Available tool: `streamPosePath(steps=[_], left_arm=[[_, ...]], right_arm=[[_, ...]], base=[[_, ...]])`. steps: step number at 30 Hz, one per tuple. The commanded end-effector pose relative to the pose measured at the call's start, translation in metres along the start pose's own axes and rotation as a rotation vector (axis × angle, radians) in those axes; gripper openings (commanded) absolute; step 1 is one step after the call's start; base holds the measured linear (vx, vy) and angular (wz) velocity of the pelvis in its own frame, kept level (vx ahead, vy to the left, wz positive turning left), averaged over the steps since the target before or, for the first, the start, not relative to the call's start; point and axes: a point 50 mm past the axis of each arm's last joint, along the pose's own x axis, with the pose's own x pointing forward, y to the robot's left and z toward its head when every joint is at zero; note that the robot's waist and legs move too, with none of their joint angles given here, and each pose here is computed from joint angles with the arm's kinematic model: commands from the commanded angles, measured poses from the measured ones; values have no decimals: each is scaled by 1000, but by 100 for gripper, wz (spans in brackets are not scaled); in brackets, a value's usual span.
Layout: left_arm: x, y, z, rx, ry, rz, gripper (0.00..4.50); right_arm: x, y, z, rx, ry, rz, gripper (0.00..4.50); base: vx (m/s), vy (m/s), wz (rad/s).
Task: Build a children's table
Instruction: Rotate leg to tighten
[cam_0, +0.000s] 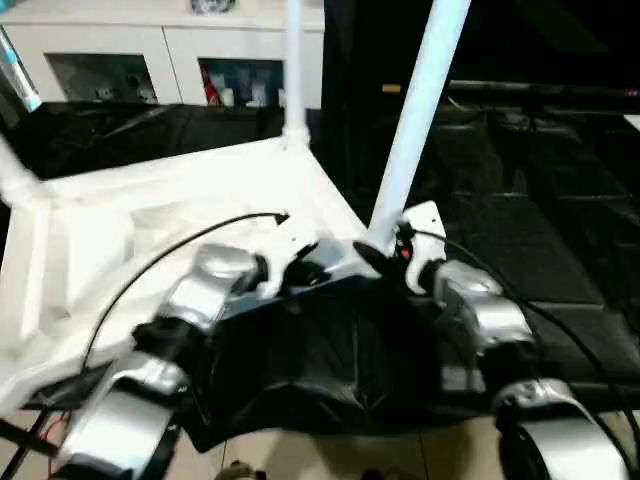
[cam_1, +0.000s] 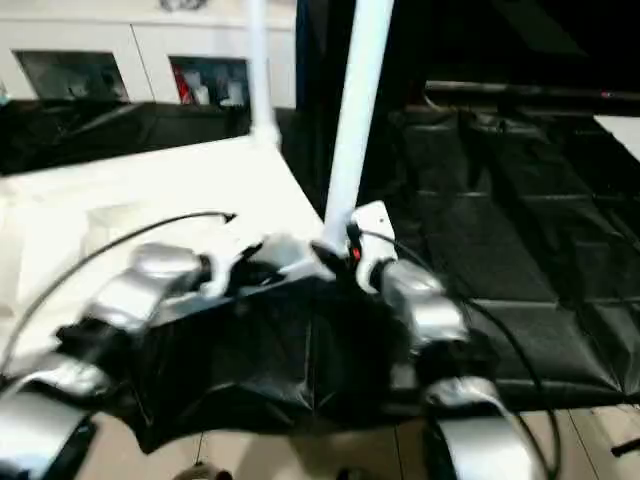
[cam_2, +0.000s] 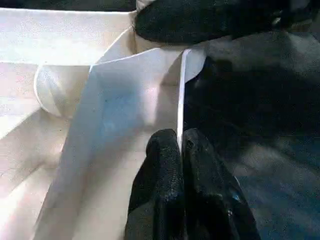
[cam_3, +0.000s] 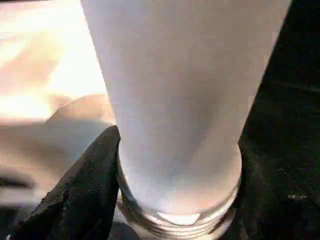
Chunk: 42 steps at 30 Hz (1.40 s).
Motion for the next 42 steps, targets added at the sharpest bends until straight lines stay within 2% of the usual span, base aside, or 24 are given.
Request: streamPosePath(steps=[1, 3, 6, 7, 9, 10, 13, 14, 15, 16, 20, 21, 26, 27, 32, 33, 35, 36, 42], left_arm=[[8, 0, 29, 13, -102, 70, 0], [13, -6, 35, 23, -123, 44, 0], [13, -8, 36, 41, -125, 35, 0], [14, -8, 36, 44, -125, 34, 0], [10, -8, 33, 52, -129, 6, 0], [10, -8, 32, 56, -129, -1, 0], [2, -8, 25, 83, -135, -66, 0], [2, -8, 25, 85, -134, -69, 0], [-4, -8, 19, 101, -123, -106, 0], [-6, -7, 17, 103, -119, -117, 0], [-13, -7, 12, 113, -108, -155, 0], [-21, -8, 8, 136, -102, -230, 0], [-28, -9, 5, 166, -101, -277, 0], [-34, -12, 1, 185, -91, -335, 0], [-40, -16, -5, 180, -56, -403, 0], [-42, -17, -7, 183, -51, -416, 0], [-43, -18, -9, 189, -41, -423, 0], [-43, -18, -9, 189, -40, -423, 0], [-46, -19, -11, 189, -33, -432, 0]], right_arm=[[12, 37, -12, 44, 41, 93, 276], [15, 49, -10, 18, 28, 137, 276], [15, 52, -8, -5, 11, 170, 276], [15, 53, -7, -8, 7, 176, 311], [14, 49, -2, -1, -27, 196, 346], [13, 47, 0, 3, -36, 200, 348], [8, 34, 4, -76, -29, 254, 366], [8, 33, 4, -81, -27, 258, 391], [1, 22, 6, -139, -10, 320, 396], [-2, 19, 7, -156, -4, 340, 402], [-12, 8, 10, -201, 24, 419, 402], [-25, -3, 12, -244, 72, 529, 402], [-35, -10, 12, -269, 124, 620, 402], [-40, -13, 12, -279, 156, 663, 402], [-47, -15, 11, -299, 200, 719, 402], [-48, -14, 10, -306, 209, 731, 387], [-49, -14, 9, -321, 221, 741, 387], [-49, -14, 9, -322, 221, 741, 367], [-50, -11, 7, -316, 222, 756, 314]], base=[[0, 0, 0], [0, 0, 0], [0, 0, 0], [0, 0, 0], [0, 0, 0], [0, 0, 0], [0, 0, 0], [0, 0, 0], [0, 0, 0], [0, 0, 0], [0, 0, 0], [0, 0, 0], [0, 0, 0], [0, 0, 0], [0, 0, 0], [0, 0, 0], [0, 0, 0], [0, 0, 0], [0, 0, 0]])
